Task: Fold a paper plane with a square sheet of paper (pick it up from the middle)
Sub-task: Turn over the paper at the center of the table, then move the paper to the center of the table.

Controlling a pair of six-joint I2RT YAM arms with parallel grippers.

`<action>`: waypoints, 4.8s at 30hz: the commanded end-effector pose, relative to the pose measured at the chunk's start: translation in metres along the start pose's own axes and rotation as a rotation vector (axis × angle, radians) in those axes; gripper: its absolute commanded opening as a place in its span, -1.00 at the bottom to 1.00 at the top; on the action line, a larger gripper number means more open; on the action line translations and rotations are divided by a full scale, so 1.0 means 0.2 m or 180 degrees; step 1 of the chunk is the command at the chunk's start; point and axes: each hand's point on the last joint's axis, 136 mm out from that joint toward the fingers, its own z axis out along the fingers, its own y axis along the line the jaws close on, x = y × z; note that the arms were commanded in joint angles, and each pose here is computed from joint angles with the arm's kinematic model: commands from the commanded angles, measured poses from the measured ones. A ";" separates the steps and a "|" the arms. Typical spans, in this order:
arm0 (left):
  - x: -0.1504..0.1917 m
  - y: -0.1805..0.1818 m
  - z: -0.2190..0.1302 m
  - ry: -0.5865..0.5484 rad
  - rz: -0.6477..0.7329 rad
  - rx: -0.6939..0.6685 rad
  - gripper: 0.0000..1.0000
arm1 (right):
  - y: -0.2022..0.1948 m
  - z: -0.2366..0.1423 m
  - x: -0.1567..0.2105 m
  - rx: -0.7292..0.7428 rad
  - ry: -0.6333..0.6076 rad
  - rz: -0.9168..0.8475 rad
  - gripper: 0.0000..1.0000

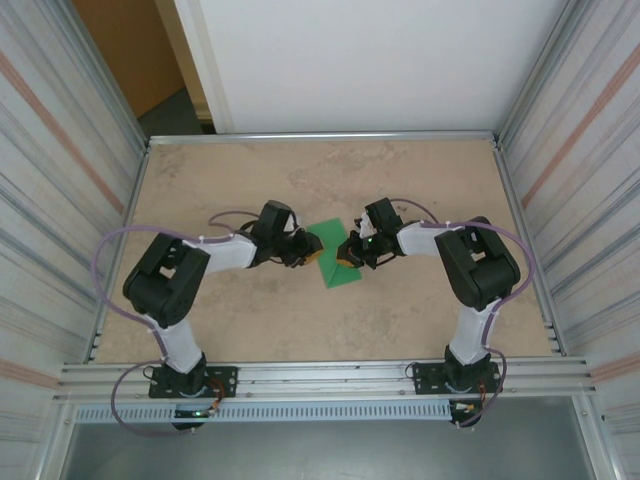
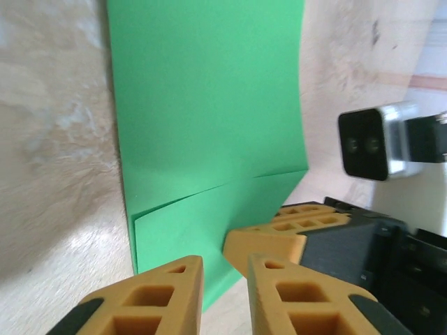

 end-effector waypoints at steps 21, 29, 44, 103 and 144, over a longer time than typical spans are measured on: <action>0.03 -0.66 -0.55 -0.0364 0.0745 0.1442 0.65 | 0.86 -0.78 -0.16 -0.1647 -0.0695 -0.0851 -0.88; 0.10 -0.83 -0.56 -0.0158 0.0968 0.1857 0.52 | 0.94 -0.83 -0.12 -0.1905 -0.0584 -0.0857 -0.86; 0.10 -0.85 -0.58 -0.0171 0.0934 0.1912 -0.25 | 0.91 -0.83 -0.07 -0.1921 -0.0482 -0.0779 -0.80; -0.20 0.01 -0.46 -0.0229 0.2567 -0.4126 -0.95 | -0.14 -1.24 -0.25 0.0728 -0.1862 0.0512 0.24; -0.19 0.26 -0.81 -0.0688 0.0427 -0.0806 0.97 | 0.44 0.19 -0.07 0.0836 -0.0162 -0.0725 -0.27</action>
